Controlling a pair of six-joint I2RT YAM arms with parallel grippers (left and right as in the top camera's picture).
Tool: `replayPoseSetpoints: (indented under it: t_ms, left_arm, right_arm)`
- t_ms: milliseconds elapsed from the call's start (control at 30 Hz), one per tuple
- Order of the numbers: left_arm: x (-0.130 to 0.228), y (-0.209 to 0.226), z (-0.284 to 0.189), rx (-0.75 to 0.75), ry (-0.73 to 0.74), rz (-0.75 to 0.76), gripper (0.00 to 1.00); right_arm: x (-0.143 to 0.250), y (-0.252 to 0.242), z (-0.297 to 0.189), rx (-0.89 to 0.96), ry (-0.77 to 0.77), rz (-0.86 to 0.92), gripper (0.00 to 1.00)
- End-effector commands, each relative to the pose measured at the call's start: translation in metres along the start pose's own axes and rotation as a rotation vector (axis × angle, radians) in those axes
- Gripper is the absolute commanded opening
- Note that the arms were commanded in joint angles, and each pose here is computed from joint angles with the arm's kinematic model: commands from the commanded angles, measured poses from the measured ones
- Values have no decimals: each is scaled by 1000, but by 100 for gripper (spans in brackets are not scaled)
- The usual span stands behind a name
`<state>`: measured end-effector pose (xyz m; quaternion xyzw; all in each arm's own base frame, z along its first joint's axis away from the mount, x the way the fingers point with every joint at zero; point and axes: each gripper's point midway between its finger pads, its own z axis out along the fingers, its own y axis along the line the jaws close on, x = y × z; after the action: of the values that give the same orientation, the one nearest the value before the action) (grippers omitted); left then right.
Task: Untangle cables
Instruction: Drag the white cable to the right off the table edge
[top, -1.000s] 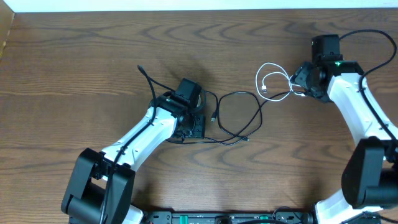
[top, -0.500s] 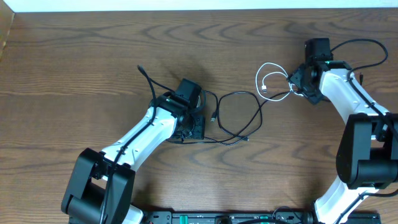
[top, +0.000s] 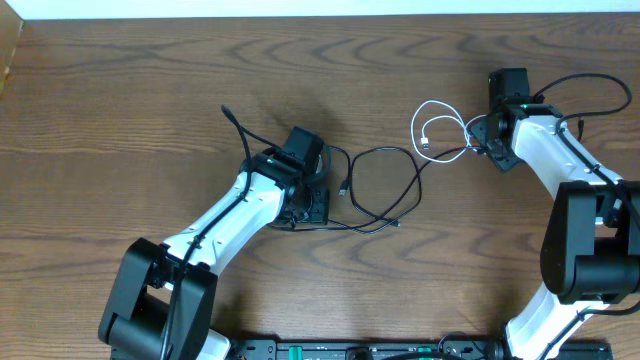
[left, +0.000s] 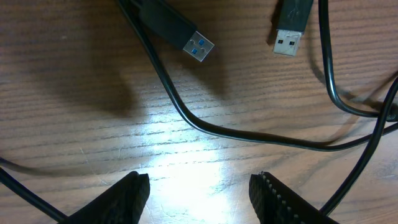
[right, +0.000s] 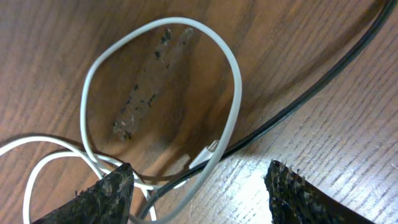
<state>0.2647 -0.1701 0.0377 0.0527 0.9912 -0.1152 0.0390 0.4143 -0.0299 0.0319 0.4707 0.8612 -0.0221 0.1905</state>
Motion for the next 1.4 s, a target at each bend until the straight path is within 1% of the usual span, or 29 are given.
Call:
replayPoseSetpoints:
  t_ms: [0, 33, 67, 100, 133, 167, 233, 300, 333, 367, 433, 500, 600, 700, 767, 800, 900, 967, 1000, 1200, 1233, 1300, 1367]
  left_arm:
    - [-1, 1, 1, -12, 4, 8, 57]
    - [-1, 1, 1, -12, 5, 7, 57]
    - [-1, 1, 1, -13, 6, 7, 57]
    - [-1, 2, 1, -13, 7, 7, 57]
    - [0, 2, 1, -14, 10, 6, 57]
    - [1, 2, 1, -15, 13, 6, 57]
    - [1, 2, 1, -16, 15, 5, 57]
    - [2, 2, 1, -17, 16, 5, 57]
    - [2, 2, 1, -17, 16, 5, 57]
    - [2, 2, 1, -17, 16, 5, 57]
    - [2, 2, 1, -16, 16, 5, 57]
    - [2, 2, 1, -16, 16, 6, 57]
    - [2, 3, 1, -17, 16, 5, 57]
    - [2, 2, 1, -17, 16, 6, 57]
    - [2, 3, 1, -17, 16, 5, 57]
    - [2, 3, 1, -17, 16, 5, 57]
    - [2, 3, 1, -17, 16, 5, 57]
    - [2, 3, 1, -17, 16, 5, 57]
    - [2, 3, 1, -17, 17, 5, 57]
    - [2, 3, 1, -17, 17, 5, 57]
    - [2, 3, 1, -17, 17, 5, 57]
    - [2, 3, 1, -17, 17, 5, 57]
    - [2, 3, 1, -17, 17, 5, 57]
  right_arm:
    - [-6, -4, 4, 16, -33, 30, 54]
    - [-7, -2, 4, 10, -37, 32, 52]
    - [-8, 0, 4, 1, -43, 34, 45]
    - [-12, 4, 4, -16, -57, 38, 30]
    - [-15, 8, 4, -31, -67, 21, 9]
    - [-16, 8, 3, -34, -71, 1, 1]
    - [-16, 10, 2, -41, -71, -52, 1]
    - [-18, 14, -4, -56, -77, -164, 1]
    - [-20, 19, -13, -85, -82, -291, 1]
    - [-20, 22, -18, -105, -83, -343, 1]
    - [-20, 37, -43, -201, -84, -500, 1]
    - [-20, 49, -75, -298, -96, -584, 1]
    - [-30, 60, -132, -417, -158, -642, 1]
    - [-54, 59, -196, -493, -273, -613, 1]
    - [-79, 53, -257, -566, -414, -570, 1]
    - [-89, 49, -279, -592, -468, -550, 1]
    - [-111, 33, -322, -625, -602, -485, 1]
    - [-129, 15, -345, -614, -690, -400, 1]
    - [-140, 0, -359, -594, -743, -324, 1]
    - [-177, -66, -392, -460, -914, -88, 1]
    - [-182, -74, -395, -439, -936, -64, 1]
    - [-204, -108, -396, -330, -998, 28, 1]
    - [-216, -125, -391, -271, -1014, 70, 1]
